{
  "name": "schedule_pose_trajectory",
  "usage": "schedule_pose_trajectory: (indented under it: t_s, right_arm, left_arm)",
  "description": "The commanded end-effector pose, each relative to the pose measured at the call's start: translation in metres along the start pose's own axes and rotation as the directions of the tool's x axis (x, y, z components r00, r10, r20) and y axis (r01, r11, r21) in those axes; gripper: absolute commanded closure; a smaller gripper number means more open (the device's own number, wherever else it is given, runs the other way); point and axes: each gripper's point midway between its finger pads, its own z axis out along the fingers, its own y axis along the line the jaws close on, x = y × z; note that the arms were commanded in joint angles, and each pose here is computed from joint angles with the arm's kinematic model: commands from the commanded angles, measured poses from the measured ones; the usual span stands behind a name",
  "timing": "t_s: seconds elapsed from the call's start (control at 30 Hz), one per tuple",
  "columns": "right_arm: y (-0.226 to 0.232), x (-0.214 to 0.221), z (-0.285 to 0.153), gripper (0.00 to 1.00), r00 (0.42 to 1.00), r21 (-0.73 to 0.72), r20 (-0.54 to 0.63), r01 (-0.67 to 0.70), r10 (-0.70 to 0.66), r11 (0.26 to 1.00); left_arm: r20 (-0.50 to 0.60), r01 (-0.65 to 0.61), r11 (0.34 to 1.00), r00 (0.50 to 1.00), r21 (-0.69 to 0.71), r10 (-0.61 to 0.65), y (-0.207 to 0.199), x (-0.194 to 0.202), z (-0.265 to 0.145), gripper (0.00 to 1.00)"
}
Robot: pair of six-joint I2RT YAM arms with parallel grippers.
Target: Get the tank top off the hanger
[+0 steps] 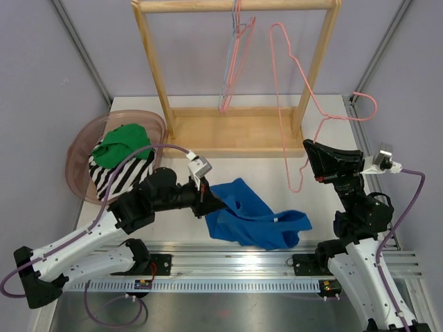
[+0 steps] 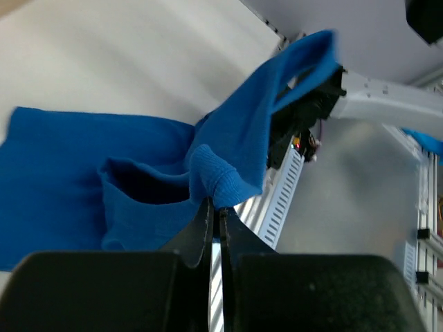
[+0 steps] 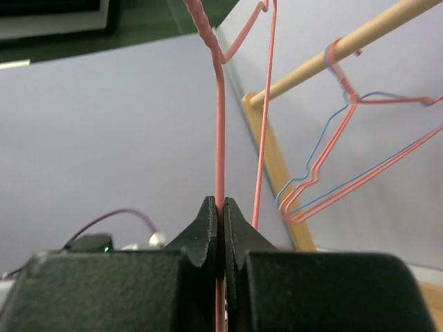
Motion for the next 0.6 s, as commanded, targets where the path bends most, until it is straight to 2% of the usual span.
schedule_pose_trajectory:
  t_s: [0.0,0.03,0.07,0.13,0.2,0.27,0.3,0.37,0.4,0.43,0.47,0.5,0.53,0.57]
  right_arm:
    - [0.000,-0.055,0.005,1.00,0.959,0.042,0.269,0.086,-0.094,0.995]
    - [-0.006,-0.053,0.006,1.00,0.958,0.085,0.241,0.136,-0.153,0.987]
    - [-0.024,-0.042,0.009,1.00,0.978,0.177,0.150,0.117,-0.144,0.977]
    - [-0.044,-0.037,0.006,1.00,0.983,0.302,0.053,0.153,-0.177,0.941]
    - [-0.056,-0.028,0.001,1.00,0.982,0.386,-0.070,0.188,-0.174,0.903]
    - [-0.064,-0.024,-0.006,1.00,0.975,0.439,-0.132,0.220,-0.179,0.871]
    - [-0.066,-0.024,-0.007,1.00,0.972,0.446,-0.147,0.233,-0.186,0.864]
    - [-0.073,-0.023,-0.005,1.00,0.960,0.471,-0.206,0.266,-0.188,0.841]
    - [-0.078,-0.021,-0.005,1.00,0.953,0.489,-0.244,0.283,-0.181,0.825]
    - [-0.079,-0.028,0.007,1.00,0.947,0.496,-0.266,0.293,-0.179,0.817]
    - [-0.086,-0.021,0.005,1.00,0.937,0.517,-0.318,0.301,-0.146,0.802]
    - [-0.090,-0.021,0.009,1.00,0.929,0.522,-0.342,0.313,-0.141,0.793]
    - [-0.094,-0.024,0.022,1.00,0.924,0.526,-0.357,0.318,-0.134,0.789]
    - [-0.100,-0.022,0.022,1.00,0.918,0.544,-0.379,0.320,-0.113,0.775]
  left_arm:
    - [0.047,-0.063,0.997,0.997,0.033,0.062,-0.023,-0.014,0.006,1.00]
    - [0.035,-0.041,0.998,0.998,-0.037,0.042,-0.013,-0.013,0.004,1.00]
    - [0.043,-0.026,0.994,0.999,-0.104,0.030,-0.003,-0.015,0.002,1.00]
    - [0.072,0.041,0.937,0.997,-0.347,-0.017,0.039,-0.015,-0.009,1.00]
    - [0.116,0.076,0.867,0.993,-0.492,-0.021,0.063,-0.021,-0.025,1.00]
    - [0.120,0.093,0.833,0.992,-0.545,-0.033,0.072,-0.017,-0.037,1.00]
    - [0.125,0.096,0.822,0.992,-0.561,-0.031,0.075,-0.017,-0.041,0.94]
    - [0.127,0.092,0.823,0.992,-0.561,-0.024,0.072,-0.019,-0.048,0.74]
    - [0.114,0.083,0.815,0.993,-0.573,-0.021,0.073,-0.017,-0.053,0.69]
    - [0.109,0.078,0.813,0.994,-0.577,-0.018,0.073,-0.017,-0.056,0.59]
    - [0.106,0.074,0.808,0.994,-0.584,-0.014,0.072,-0.019,-0.060,0.32]
    - [0.099,0.069,0.790,0.995,-0.609,-0.011,0.074,-0.020,-0.069,0.21]
    - [0.093,0.064,0.782,0.996,-0.620,-0.007,0.074,-0.021,-0.073,0.02]
    - [0.085,0.054,0.774,0.996,-0.630,0.000,0.075,-0.021,-0.078,0.01]
